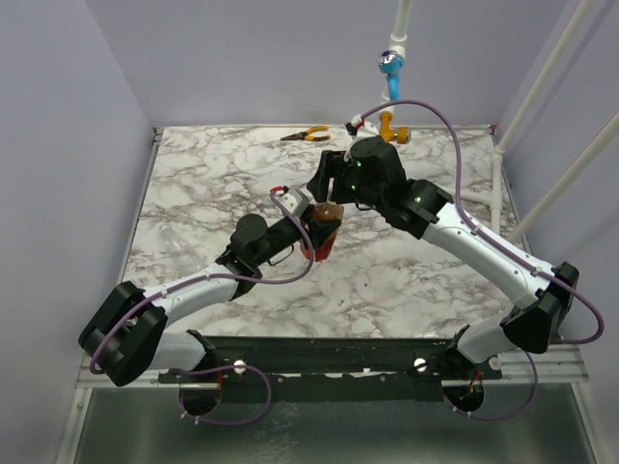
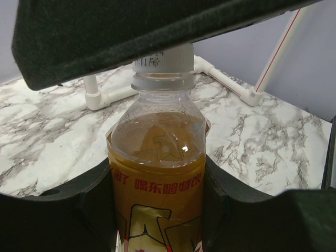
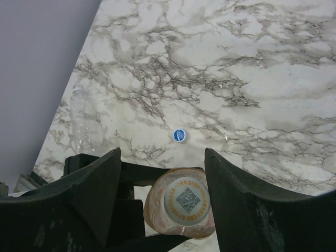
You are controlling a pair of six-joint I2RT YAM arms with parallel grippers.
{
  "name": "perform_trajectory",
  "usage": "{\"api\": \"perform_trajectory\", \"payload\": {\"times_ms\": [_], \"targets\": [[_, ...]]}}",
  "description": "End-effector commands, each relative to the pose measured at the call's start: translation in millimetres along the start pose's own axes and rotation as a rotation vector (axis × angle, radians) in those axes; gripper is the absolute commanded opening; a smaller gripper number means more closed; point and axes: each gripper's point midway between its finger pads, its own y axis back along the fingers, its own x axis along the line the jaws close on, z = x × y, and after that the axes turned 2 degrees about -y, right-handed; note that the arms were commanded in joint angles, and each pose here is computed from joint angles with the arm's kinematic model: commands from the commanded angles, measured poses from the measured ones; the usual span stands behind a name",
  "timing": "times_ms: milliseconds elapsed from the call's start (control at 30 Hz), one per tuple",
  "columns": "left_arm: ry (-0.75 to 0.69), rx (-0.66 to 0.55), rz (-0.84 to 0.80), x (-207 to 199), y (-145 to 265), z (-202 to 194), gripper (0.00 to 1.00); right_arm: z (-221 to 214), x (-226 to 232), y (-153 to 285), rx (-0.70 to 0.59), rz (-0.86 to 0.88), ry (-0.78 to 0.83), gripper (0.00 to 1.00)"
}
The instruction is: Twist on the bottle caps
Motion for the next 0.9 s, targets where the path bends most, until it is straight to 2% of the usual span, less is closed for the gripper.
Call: {"api": "perform_trajectory", "payload": {"times_ms": [0,433,733,867], "targets": [[-0.004,-0.025,-0.013,0,-7,9,0.23,-3,9,16,0.011,0.019,-0.019,0.68],[-0.001,-0.002,-0.004,7,-14,0,0.23,-17,13,49,0.048,0.049,-0.067,0.68],[-0.012,0.005,-0.008,6,-14,0,0.23,3,9,77,-0.019,0.034,-0.080,0.68],[-0.014,-0.012,-0.032,-1,-10,12,0.23,3,-3,71,-0.023,-0.030,-0.047,0.72]]}}
